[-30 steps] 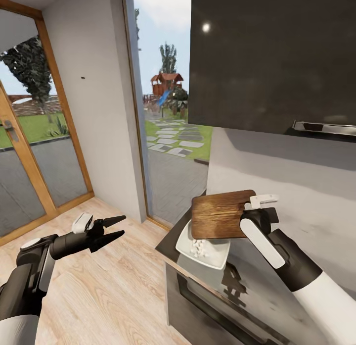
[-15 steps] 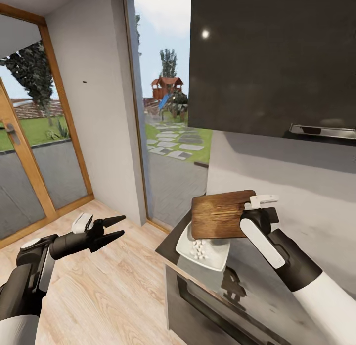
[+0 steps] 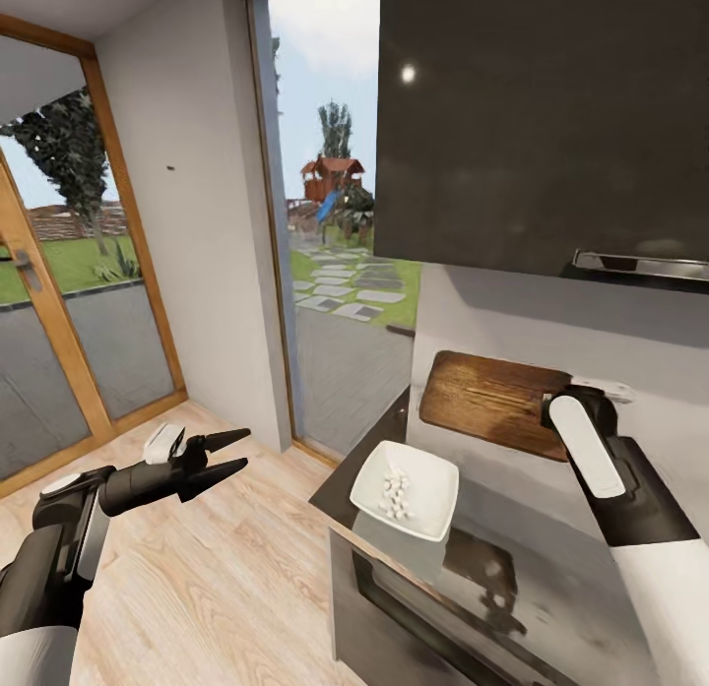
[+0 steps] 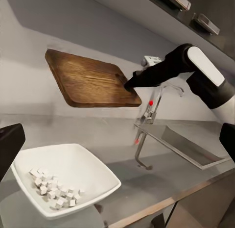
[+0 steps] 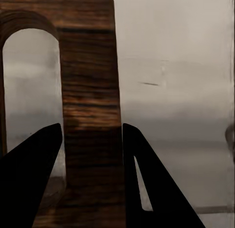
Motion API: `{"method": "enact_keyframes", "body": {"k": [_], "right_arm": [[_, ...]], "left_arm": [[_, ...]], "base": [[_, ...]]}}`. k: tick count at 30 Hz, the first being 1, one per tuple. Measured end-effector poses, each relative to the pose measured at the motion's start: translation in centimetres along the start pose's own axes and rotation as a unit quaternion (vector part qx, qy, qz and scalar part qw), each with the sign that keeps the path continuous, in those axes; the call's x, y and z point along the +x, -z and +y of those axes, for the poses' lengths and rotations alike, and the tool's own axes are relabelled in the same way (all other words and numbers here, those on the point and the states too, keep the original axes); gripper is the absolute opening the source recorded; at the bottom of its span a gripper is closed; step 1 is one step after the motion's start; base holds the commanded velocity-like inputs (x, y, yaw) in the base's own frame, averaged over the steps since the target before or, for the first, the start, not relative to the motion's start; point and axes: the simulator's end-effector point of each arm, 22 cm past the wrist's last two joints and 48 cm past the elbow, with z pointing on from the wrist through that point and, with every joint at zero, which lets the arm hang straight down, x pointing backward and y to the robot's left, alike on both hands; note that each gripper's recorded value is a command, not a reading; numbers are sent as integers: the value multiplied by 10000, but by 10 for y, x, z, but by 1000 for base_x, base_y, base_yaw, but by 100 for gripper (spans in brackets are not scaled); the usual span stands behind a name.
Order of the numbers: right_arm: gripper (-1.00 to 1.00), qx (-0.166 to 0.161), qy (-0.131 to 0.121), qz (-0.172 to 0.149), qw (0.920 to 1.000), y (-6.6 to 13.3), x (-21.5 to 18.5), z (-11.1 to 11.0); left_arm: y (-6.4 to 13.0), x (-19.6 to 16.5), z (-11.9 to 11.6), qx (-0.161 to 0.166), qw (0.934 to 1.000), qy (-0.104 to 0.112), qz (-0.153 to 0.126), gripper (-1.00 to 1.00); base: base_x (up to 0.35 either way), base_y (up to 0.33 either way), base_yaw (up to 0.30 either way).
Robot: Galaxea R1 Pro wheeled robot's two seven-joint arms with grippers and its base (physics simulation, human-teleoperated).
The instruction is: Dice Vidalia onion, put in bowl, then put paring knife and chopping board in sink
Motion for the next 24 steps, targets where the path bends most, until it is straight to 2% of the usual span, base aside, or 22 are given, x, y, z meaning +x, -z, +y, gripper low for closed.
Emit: {"method": "enact_keyframes", "body": {"k": [1, 2, 4, 5, 6, 7, 8, 10, 11, 12, 14, 15, 17, 18, 20, 21, 23, 24], "right_arm": [[-100, -154, -193, 35, 9997, -1, 0, 5], [-100, -22, -94, 16, 10000, -1, -1, -3], [-100, -96, -256, 82, 9996, -4, -1, -5], [-100, -54, -226, 137, 9996, -7, 1, -10], [-100, -98, -410, 282, 9987, -15, 7, -14], [-100, -5, -288, 346, 9990, -18, 11, -19], [-100, -136, -422, 448, 9980, -23, 16, -13], [-100, -113, -339, 601, 9975, -31, 26, -16], [-100, -185, -417, 630, 9970, -33, 28, -13], [-100, -113, -343, 679, 9970, -37, 31, -18], [-100, -113, -379, 746, 9964, -42, 35, -19], [-100, -7, -301, 780, 9965, -45, 36, -27], [-100, 34, -370, 778, 9963, -50, 34, -35], [-100, 145, -259, 802, 9963, -53, 35, -45], [-100, -36, -358, 866, 9956, -62, 36, -47], [-100, -4, -282, 882, 9957, -65, 37, -54], [-100, -80, -358, 887, 9954, -69, 36, -57], [-100, -1, -308, 916, 9953, -72, 36, -68]], "left_arm": [[0, 0, 0, 0, 10000, 2, 1, 100], [0, 0, 0, 1, 10000, -2, -1, 100], [0, 0, 0, -2, 10000, -1, -2, 100], [0, 0, 0, -1, 10000, 0, -1, 100], [0, 0, 0, -1, 10000, 1, -1, 100], [0, 0, 0, -1, 10000, 1, 0, 100], [0, 0, 0, 0, 10000, 2, 1, 100], [0, 0, 0, -1, 10000, 2, 0, 100], [0, 0, 0, -1, 10000, 1, 0, 100], [0, 0, 1, -15, 10000, -1, 0, 100], [0, 0, 3, -64, 10000, 0, 2, 100], [0, 0, 5, -104, 9999, 1, 3, 100], [0, 0, 7, -152, 9999, 0, 3, 100], [0, 0, 8, -171, 9999, 0, 4, 100], [0, 0, 9, -196, 9998, 3, 4, 100], [0, 0, 9, -199, 9998, 2, 4, 100], [0, 0, 9, -202, 9998, 3, 4, 100], [0, 0, 9, -202, 9998, 5, 6, 100]], "base": [[0, 0, 0], [0, 0, 0], [0, 0, 0], [0, 0, 0], [0, 0, 0], [0, 0, 0], [0, 0, 0], [0, 0, 0], [0, 0, 0], [0, 0, 0], [0, 0, 0], [0, 0, 0], [0, 0, 0], [0, 0, 0], [0, 0, 0], [0, 0, 0], [0, 0, 0], [0, 0, 0]]}}
